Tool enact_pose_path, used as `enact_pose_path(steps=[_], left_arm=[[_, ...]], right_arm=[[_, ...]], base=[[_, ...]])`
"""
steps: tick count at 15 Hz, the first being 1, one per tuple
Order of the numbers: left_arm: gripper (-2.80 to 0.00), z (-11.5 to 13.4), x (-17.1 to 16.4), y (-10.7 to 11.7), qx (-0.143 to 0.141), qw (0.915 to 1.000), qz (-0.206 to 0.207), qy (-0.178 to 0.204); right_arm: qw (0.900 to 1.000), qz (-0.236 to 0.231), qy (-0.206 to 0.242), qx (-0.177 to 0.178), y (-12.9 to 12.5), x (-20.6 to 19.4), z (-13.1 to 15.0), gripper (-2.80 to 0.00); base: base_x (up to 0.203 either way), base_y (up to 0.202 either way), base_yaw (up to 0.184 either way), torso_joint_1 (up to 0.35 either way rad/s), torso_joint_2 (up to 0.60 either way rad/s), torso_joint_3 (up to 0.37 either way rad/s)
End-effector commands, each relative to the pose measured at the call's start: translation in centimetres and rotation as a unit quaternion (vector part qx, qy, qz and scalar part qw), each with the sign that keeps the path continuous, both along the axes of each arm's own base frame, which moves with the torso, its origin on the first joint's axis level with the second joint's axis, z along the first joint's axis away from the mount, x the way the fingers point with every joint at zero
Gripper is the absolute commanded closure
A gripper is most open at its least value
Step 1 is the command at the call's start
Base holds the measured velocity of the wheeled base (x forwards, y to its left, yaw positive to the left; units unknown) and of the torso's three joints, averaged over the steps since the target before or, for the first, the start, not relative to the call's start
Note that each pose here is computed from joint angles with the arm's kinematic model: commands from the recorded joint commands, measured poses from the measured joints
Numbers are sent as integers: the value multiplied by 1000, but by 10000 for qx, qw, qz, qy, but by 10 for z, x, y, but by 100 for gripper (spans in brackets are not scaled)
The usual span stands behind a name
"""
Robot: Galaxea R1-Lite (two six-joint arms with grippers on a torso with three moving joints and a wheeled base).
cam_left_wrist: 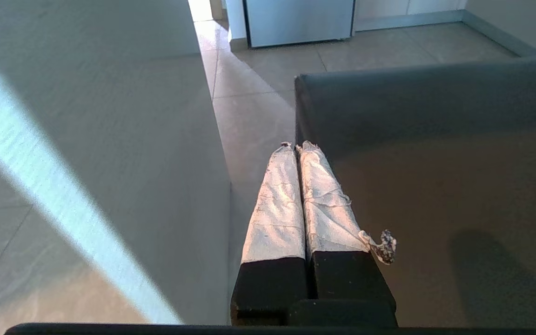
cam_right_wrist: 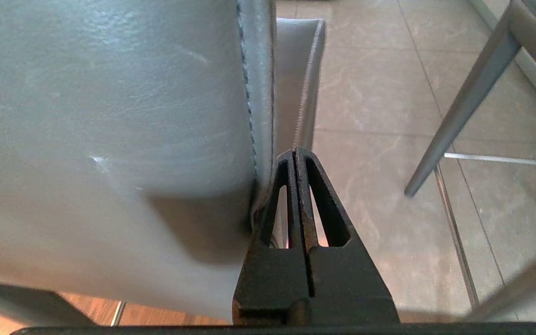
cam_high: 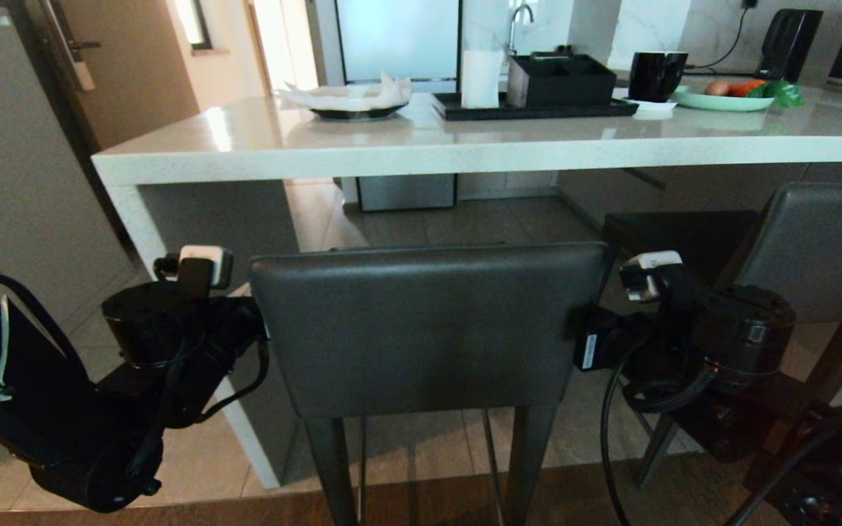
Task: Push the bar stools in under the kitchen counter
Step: Push the gray chair back under the dining table
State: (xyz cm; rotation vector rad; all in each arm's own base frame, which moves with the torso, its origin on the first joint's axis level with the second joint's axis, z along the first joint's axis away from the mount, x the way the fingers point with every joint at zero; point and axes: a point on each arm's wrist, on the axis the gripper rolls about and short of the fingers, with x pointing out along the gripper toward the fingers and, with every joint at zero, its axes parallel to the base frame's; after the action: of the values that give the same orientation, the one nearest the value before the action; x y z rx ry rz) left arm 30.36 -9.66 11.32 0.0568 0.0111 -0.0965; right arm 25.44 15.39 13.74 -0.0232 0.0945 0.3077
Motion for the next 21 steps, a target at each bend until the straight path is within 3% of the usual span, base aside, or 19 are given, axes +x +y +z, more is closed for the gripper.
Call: enact_pose_path(steps=[1,6,10,18,21], left_arm=[[0,0,-1,0,-4,10000,5,-24],[0,0,0,0,-21,10000,1,-26],[0,4,-1,-1,-240,9997,-16,-91],[0,2,-3,2,-241,9997,7,-39],[0,1,-8,12,-245,9997,90,-27]], right_arm=[[10000,6,-30,20,5,8,-2,0],[10000,-32,-22,10,5,8,-3,0],[10000,-71,-4,-6,5,8,-4,0],[9999,-110,45,-22,5,11,-8,0],[9998,-141,-57,88,0,6,1,0]], base=[[188,0,0,7,2,7],[188,0,3,2,2,1],[171,0,2,4,2,4],[7,0,0,2,0,-1],[0,0,0,0,0,0]])
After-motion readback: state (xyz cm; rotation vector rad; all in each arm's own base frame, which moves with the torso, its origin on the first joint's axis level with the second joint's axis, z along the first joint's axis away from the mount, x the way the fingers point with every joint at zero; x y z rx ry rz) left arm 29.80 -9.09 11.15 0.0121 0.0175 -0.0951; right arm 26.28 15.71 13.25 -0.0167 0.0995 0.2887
